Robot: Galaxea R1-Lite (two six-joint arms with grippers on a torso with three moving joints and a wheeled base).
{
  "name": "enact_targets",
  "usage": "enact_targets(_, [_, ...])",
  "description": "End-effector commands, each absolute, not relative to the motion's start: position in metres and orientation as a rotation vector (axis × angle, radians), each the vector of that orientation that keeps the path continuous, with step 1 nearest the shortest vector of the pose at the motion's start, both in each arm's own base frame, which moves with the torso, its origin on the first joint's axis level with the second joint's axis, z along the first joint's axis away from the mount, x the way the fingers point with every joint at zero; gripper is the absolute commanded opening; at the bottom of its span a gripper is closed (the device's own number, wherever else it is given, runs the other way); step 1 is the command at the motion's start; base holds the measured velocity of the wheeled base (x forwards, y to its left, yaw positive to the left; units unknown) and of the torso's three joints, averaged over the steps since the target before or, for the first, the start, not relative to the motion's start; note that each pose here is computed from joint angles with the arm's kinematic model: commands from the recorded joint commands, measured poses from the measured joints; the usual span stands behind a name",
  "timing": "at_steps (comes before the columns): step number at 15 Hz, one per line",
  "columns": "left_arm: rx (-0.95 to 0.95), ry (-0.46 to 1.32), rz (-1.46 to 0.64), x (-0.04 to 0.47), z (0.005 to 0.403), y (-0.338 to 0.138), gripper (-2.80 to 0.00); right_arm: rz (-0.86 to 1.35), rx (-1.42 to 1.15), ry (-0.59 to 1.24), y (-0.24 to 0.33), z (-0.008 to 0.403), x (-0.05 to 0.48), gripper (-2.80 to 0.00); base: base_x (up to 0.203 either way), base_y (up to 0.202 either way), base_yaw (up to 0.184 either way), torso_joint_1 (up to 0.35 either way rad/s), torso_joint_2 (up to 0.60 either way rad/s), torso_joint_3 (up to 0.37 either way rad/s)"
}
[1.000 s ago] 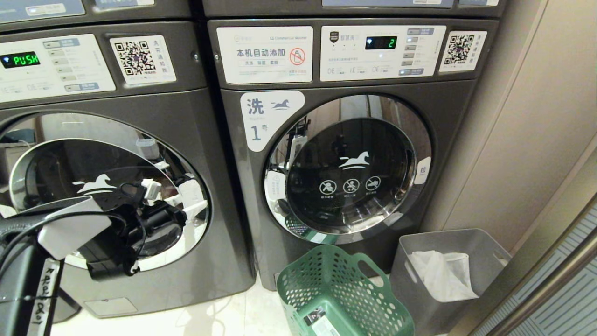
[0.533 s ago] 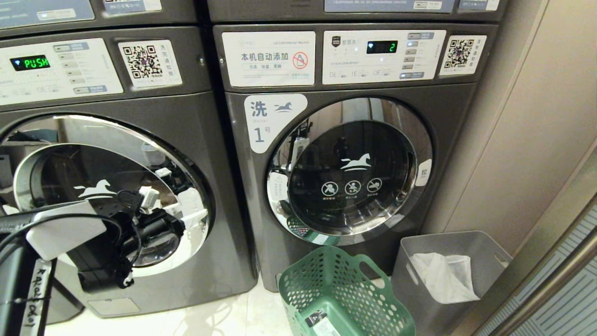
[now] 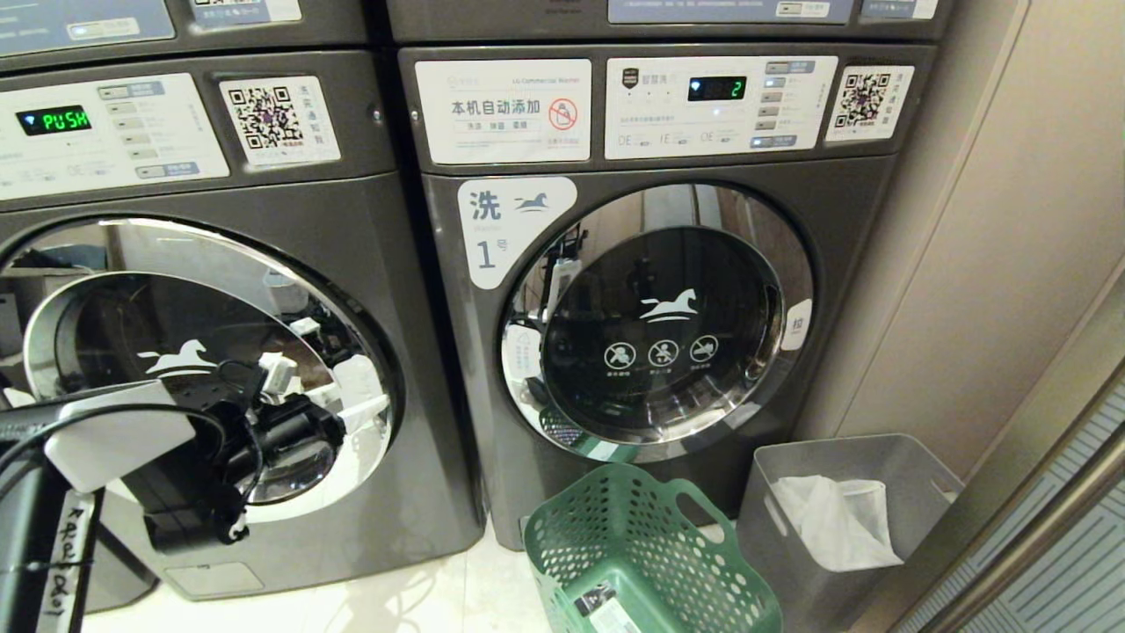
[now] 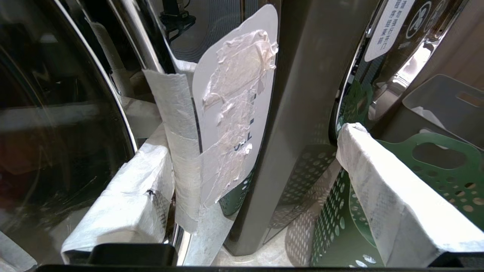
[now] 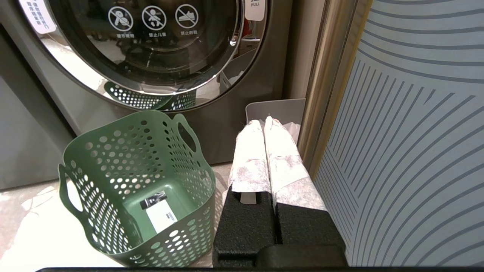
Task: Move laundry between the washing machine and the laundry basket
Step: Open the lid of the washing machine
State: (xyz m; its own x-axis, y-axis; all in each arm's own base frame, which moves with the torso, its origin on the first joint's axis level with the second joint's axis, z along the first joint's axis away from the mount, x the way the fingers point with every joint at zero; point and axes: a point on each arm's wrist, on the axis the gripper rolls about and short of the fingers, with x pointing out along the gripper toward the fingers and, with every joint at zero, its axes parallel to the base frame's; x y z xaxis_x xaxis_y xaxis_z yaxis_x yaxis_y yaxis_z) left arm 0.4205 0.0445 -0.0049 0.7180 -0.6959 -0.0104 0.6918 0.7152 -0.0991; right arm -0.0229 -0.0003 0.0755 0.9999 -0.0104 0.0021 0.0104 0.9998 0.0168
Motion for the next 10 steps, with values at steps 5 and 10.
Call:
enact_targets(5, [-0.079, 0.034, -0.681, 0.413, 0.001, 0.076, 0.00, -0.009, 0.017, -0.001, 0.000, 0.076, -0.023, -2.80, 0.000, 0.000, 0.000, 0.000, 0.00, 0.000])
enact_targets(10, [-0.075, 0.032, -0.636, 0.410, 0.001, 0.089, 0.00, -0.011, 0.017, -0.001, 0.000, 0.076, -0.023, -2.80, 0.000, 0.000, 0.000, 0.000, 0.00, 0.000])
